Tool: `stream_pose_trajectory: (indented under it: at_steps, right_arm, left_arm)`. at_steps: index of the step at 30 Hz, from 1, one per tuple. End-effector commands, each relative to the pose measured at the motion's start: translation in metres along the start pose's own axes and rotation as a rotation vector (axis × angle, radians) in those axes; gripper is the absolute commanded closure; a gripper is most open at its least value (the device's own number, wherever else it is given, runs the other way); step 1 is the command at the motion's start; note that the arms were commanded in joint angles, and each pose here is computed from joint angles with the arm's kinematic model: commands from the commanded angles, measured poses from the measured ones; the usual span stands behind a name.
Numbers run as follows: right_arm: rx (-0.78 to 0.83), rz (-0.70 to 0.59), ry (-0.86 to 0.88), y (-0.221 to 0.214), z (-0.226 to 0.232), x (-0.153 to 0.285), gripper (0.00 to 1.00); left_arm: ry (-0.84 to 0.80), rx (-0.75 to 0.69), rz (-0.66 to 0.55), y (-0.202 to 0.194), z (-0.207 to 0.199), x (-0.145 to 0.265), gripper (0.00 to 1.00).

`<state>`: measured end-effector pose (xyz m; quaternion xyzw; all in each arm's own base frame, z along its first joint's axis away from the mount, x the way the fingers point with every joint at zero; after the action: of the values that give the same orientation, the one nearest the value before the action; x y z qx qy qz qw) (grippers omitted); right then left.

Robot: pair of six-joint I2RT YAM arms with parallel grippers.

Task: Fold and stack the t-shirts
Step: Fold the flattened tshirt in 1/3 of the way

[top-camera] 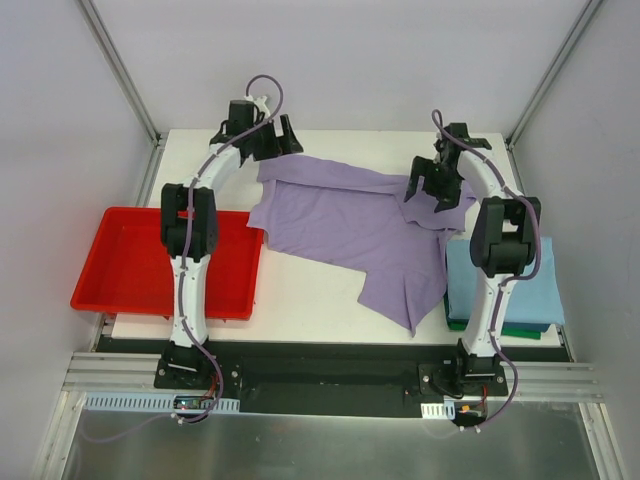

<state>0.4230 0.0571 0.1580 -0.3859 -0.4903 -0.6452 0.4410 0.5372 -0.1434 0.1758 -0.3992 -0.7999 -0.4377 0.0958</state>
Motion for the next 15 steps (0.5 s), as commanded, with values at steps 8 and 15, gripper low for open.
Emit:
stream_pose_trajectory:
  at_steps: [8,15]
  right_arm:
    - [-0.233,0.097,0.062,0.034,-0.052,-0.042,0.04]
    - [-0.239,0.113,0.078,0.056,-0.08,-0.067,0.04]
  left_arm:
    - [0.03,0.072,0.122,-0.038,0.019,-0.035,0.01]
    - [0.1,0.114,0.095,-0.039,0.032,-0.055,0.01]
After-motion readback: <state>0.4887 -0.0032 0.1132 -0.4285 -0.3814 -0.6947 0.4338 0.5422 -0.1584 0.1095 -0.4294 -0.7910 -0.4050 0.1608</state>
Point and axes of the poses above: each gripper's point midway between its finger pads, its own x axis back along the fingers, its own z axis along the line the jaws close on, y = z × x, the point moved 8 cm from there along x, back along the fingers, and after that the axes turned 4 degrees about x, right-handed, at the moved point
